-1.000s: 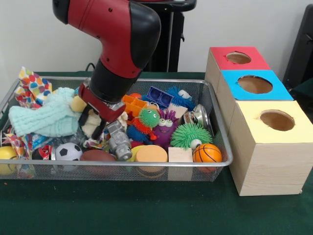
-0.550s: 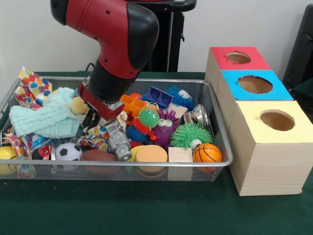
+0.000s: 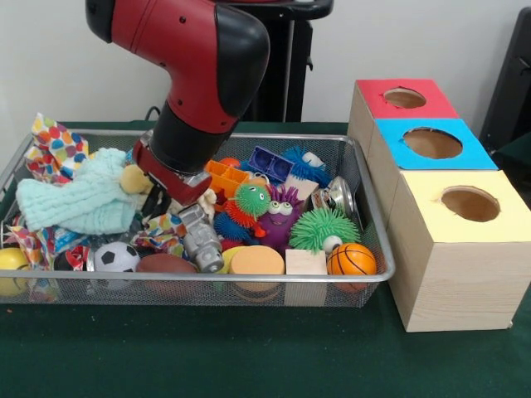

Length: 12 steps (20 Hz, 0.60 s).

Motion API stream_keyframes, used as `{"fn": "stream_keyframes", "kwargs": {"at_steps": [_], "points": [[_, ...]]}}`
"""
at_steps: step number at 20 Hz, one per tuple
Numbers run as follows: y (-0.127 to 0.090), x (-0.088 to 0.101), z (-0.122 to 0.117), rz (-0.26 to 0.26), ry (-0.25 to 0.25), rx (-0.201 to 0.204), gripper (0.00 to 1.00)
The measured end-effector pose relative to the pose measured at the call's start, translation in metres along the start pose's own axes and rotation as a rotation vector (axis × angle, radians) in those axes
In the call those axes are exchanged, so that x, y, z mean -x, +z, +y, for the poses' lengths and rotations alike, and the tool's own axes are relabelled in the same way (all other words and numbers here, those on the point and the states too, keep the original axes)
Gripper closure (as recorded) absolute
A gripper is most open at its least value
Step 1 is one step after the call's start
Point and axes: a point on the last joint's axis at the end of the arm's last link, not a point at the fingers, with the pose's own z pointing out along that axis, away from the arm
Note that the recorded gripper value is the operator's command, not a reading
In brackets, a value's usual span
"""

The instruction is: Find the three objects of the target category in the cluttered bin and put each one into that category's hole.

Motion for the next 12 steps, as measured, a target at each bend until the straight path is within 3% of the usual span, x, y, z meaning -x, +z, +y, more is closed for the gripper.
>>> {"fn": "stream_keyframes", "kwargs": {"at_steps": [6,8,12], "points": [[-0.025,0.0,0.004,-0.014,0.043,0.094,1.0],[-0.05,-0.003,0.007,-0.026,0.054,0.133,1.0],[-0.085,-0.005,0.011,-0.049,0.055,0.166,1.0]]}}
